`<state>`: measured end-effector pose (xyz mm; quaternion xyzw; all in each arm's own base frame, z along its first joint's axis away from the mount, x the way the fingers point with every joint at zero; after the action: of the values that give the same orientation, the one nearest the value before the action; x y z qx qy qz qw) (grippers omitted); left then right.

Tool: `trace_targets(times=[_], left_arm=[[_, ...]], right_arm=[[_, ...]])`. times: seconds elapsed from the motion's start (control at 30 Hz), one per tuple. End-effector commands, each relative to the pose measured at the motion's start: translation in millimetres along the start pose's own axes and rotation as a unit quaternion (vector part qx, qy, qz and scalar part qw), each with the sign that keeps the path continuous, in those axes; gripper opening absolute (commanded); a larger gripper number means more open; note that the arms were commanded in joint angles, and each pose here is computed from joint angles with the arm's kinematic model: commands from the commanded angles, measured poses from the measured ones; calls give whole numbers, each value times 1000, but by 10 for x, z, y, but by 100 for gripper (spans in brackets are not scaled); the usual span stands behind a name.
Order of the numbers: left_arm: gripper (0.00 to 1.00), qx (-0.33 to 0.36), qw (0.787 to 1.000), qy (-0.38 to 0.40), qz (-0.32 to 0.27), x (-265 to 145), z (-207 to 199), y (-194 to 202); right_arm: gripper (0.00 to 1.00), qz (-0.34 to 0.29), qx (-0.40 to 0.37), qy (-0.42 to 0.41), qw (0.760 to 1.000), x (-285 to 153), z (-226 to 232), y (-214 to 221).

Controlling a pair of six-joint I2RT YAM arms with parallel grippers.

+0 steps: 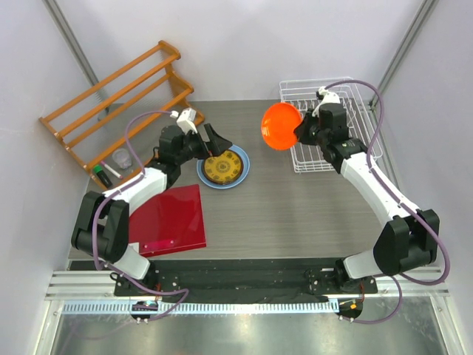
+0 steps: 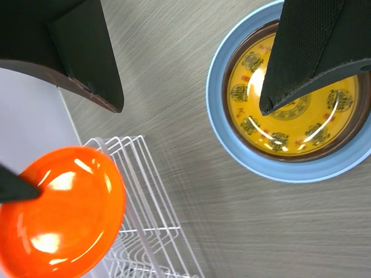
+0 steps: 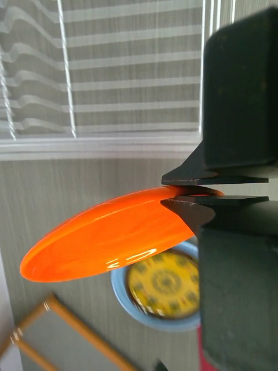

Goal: Unload the plates from the dish rack

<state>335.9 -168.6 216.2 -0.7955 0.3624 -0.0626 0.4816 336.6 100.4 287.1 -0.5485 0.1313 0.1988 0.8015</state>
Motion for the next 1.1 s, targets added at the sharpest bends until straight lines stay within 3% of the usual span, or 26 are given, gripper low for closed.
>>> trace_targets(times=[0.0,0.27,0.6,0.67,0.8,0.9,1.07], left_arm=[[100,-1,998,53,-33,43,-123,-64],[97,-16,997,70,-41,155,-99,17],[90,-13,996,70,-58,192,-103,54],[81,-13,996,70,-59,190,-105,49],[42,-12,996,71,-57,184,-103,59],[22,-12,995,80,-50,204,-107,70],[8,-20,995,90,-39,238,-97,106]], right_arm=[[1,30,85,-161,983,-111,289,39],[1,60,142,-256,954,-101,476,239],[2,103,150,-291,939,-71,667,471],[2,106,155,-297,936,-68,673,503],[2,115,156,-304,933,-40,693,534],[2,124,160,-313,928,-13,708,555],[2,146,166,-336,916,77,756,619]])
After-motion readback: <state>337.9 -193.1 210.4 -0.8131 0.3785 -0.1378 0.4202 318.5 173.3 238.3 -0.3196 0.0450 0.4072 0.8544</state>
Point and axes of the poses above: each gripper's point midway between its finger pads, its own x axis out along the fingers, its own z axis along the line the jaws close on, y = z × x, the point moved 10 cm from there along -x, back along the fingers, and after that the axes turned 7 degrees about x, right-handed, at the moved point
